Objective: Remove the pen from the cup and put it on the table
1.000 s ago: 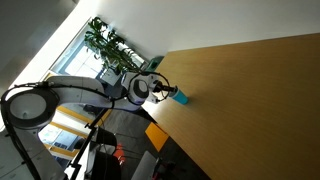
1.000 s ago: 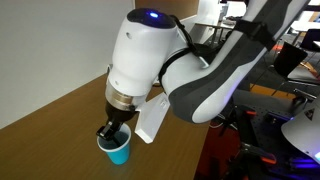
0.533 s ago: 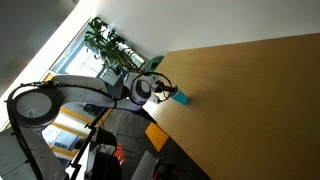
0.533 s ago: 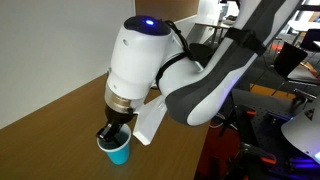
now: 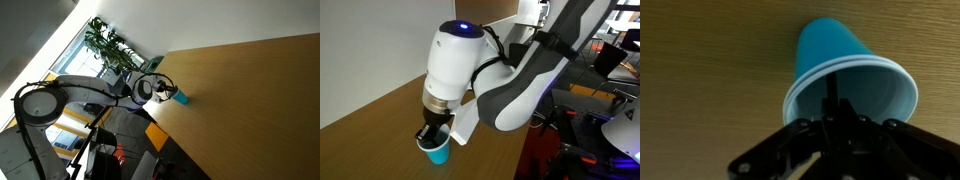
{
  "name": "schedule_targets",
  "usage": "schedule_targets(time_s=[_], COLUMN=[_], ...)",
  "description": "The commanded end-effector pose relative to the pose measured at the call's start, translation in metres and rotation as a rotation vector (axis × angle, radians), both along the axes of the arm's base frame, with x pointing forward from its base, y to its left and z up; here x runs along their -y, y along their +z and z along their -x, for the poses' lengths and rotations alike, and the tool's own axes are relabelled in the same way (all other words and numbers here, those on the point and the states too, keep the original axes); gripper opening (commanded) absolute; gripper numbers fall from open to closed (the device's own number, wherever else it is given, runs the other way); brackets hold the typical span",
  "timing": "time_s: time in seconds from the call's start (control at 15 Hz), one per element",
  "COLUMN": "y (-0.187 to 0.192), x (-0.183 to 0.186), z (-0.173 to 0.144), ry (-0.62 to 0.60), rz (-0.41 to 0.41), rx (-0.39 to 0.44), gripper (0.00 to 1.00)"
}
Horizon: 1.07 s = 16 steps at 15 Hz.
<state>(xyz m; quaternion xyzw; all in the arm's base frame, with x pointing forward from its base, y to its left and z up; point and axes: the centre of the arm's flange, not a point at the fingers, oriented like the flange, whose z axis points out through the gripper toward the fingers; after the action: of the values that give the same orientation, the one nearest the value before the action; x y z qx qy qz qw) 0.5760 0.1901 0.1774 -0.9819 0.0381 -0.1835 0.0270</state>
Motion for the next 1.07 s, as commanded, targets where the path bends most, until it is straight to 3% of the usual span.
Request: schedule_targets(time_s=[0.0,1.0], y=[0.002,0.025], x=[-0.002,-0.025], z=[-0.009,0.024], ry=[0.006,0.058], rz=[0.015,0.108], rx=[-0.005,0.088], gripper=[0.03,0.03])
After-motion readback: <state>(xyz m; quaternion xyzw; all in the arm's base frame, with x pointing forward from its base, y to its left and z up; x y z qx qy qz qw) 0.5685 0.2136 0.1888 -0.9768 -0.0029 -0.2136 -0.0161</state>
